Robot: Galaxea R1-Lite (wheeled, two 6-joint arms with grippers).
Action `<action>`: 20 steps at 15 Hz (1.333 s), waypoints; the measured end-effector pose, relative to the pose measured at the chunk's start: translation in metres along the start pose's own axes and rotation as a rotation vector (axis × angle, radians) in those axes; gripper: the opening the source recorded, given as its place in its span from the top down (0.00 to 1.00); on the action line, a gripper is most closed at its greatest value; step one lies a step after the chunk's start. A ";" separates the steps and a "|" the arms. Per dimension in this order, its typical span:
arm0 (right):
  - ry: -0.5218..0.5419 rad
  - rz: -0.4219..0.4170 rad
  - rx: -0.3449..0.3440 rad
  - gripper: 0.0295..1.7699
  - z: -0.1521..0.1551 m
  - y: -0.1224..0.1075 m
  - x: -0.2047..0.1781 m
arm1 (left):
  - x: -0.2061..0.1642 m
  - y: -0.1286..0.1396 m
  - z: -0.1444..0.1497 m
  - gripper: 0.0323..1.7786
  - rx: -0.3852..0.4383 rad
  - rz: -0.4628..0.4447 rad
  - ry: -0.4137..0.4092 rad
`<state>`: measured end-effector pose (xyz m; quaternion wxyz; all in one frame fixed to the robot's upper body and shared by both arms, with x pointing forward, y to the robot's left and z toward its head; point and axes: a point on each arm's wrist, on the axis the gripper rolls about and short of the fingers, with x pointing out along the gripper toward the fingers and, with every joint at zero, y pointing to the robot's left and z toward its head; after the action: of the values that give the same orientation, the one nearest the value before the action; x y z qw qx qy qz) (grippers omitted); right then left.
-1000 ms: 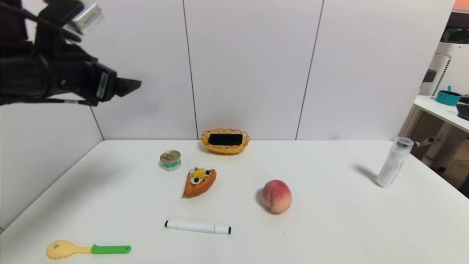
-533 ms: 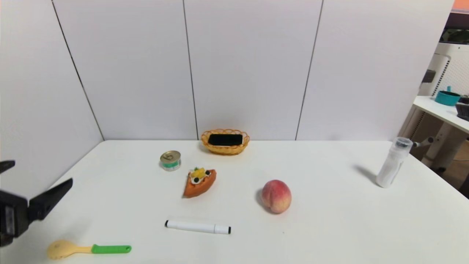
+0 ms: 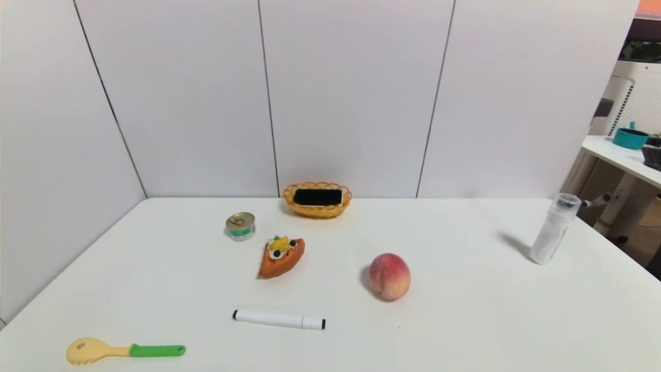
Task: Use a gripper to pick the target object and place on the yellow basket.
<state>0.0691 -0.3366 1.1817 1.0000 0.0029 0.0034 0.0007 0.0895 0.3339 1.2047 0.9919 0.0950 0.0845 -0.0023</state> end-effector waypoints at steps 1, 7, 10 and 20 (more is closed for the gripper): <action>-0.001 -0.001 0.000 0.04 0.000 0.000 0.000 | -0.005 -0.002 -0.009 0.05 -0.017 -0.023 -0.010; 0.000 -0.001 0.000 0.04 0.000 0.000 0.000 | -0.017 -0.005 -0.022 0.05 -0.130 -0.026 -0.148; -0.001 -0.001 0.000 0.04 0.000 0.000 0.000 | -0.018 -0.006 -0.023 0.05 -0.132 -0.022 -0.161; 0.000 -0.002 -0.003 0.04 0.000 0.000 0.000 | -0.018 -0.006 -0.024 0.05 -0.132 -0.021 -0.164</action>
<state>0.0691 -0.3366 1.1817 1.0000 0.0014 0.0032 -0.0002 0.0678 0.3327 1.1836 0.9995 0.0282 0.0042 -0.0148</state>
